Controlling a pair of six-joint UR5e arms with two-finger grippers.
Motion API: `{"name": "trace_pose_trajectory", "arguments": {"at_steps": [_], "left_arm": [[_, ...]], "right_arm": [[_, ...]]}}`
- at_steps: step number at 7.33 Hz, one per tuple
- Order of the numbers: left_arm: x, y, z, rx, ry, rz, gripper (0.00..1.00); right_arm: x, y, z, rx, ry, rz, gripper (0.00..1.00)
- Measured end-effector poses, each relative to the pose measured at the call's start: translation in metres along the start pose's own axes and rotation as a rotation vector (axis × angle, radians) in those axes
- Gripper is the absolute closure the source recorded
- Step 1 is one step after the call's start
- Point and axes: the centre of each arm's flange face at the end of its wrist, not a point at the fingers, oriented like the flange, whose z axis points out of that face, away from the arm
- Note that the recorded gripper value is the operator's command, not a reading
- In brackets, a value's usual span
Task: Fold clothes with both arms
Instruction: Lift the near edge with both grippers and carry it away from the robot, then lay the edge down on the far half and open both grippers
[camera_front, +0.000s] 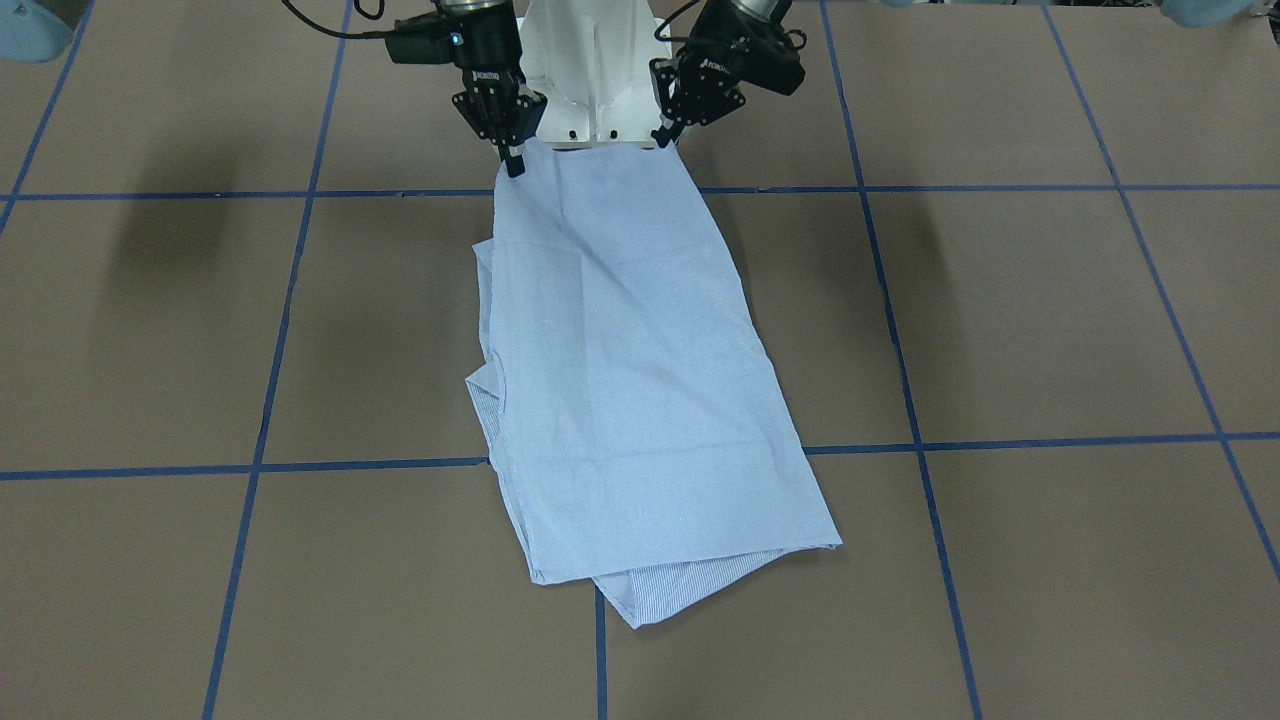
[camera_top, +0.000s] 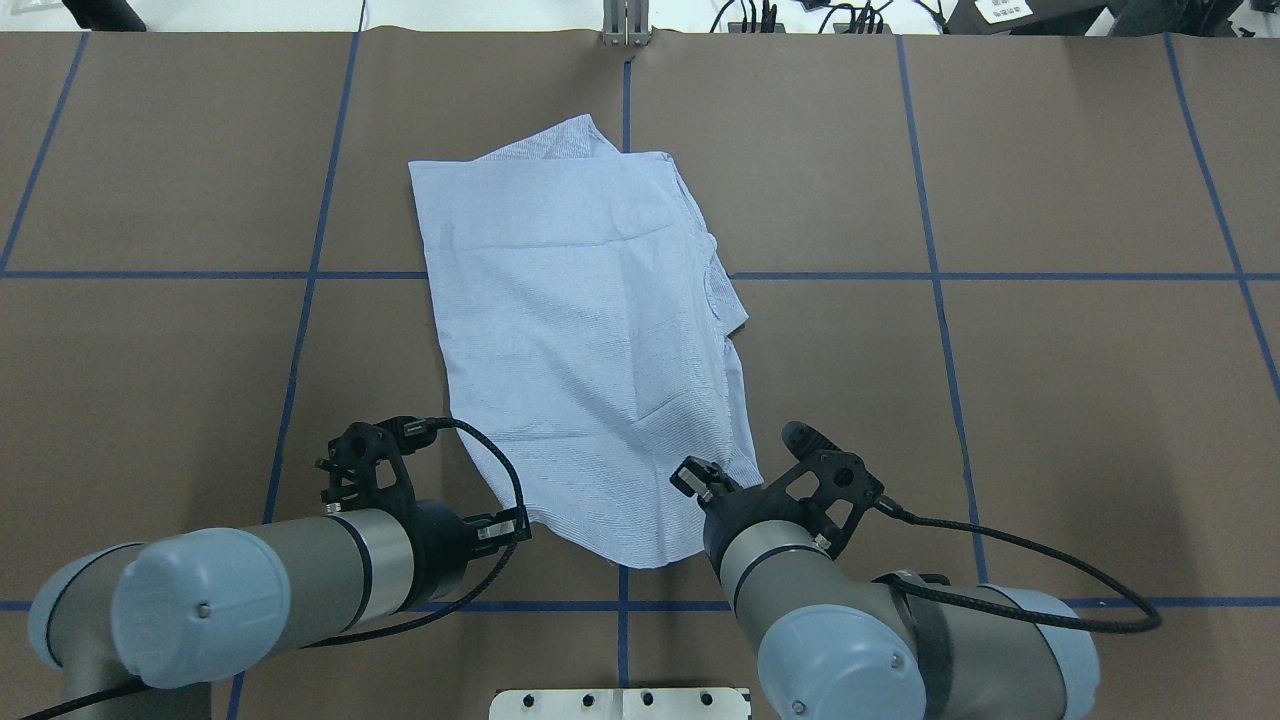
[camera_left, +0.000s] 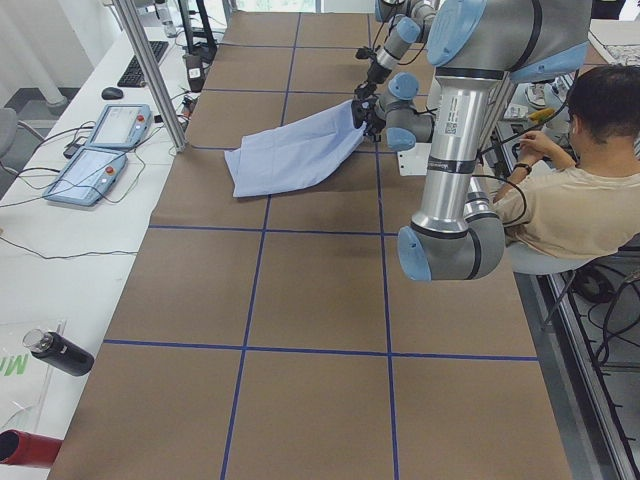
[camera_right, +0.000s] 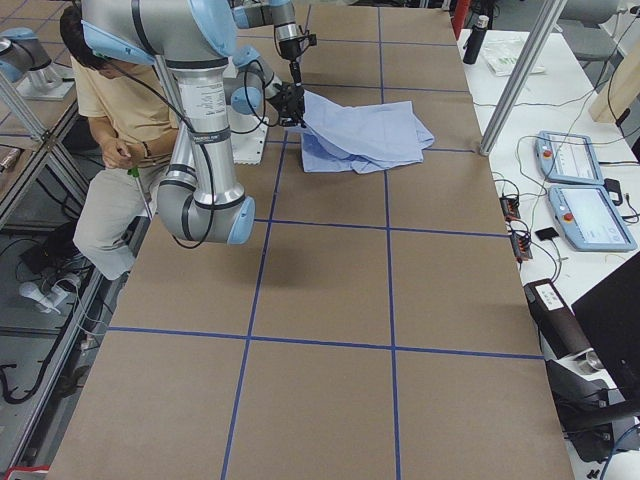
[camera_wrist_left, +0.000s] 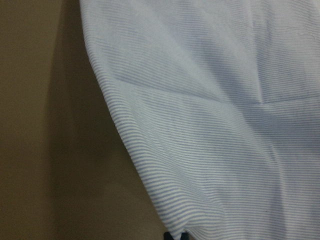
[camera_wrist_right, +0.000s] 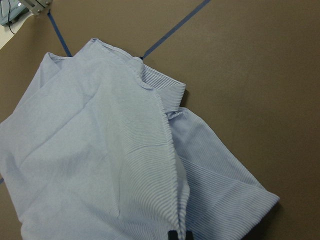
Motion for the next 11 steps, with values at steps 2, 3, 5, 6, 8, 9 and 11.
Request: {"name": "trace_pose_trajectory", "arguments": {"at_steps": [2,3,5,6,8,9,11], "left_arm": [[0.016,0.0,-0.049,-0.05,-0.017,-0.002,1.0],[0.015,-0.014,-0.043,-0.025,-0.048,0.003,1.0],[0.021,-0.077,-0.001,0.095,-0.132,0.041,1.0],[0.025,-0.119,0.015,0.163,-0.175,0.067,1.0],[0.03,-0.21,0.013,0.276,-0.241,0.131,1.0],[0.033,-0.252,0.015,0.304,-0.277,0.154,1.0],[0.034,-0.318,0.06,0.327,-0.362,0.163,1.0]], "right_arm": [[-0.003,-0.012,-0.028,-0.004,0.005,-0.005,1.0],[-0.012,-0.018,-0.019,0.024,0.01,-0.013,1.0],[-0.054,-0.038,0.014,0.105,0.008,-0.021,1.0],[-0.078,-0.049,0.032,0.139,-0.002,-0.017,1.0],[-0.126,-0.083,0.066,0.176,-0.008,-0.019,1.0],[-0.151,-0.103,0.081,0.192,0.008,-0.03,1.0],[-0.204,-0.14,0.133,0.226,0.058,-0.048,1.0]]}}
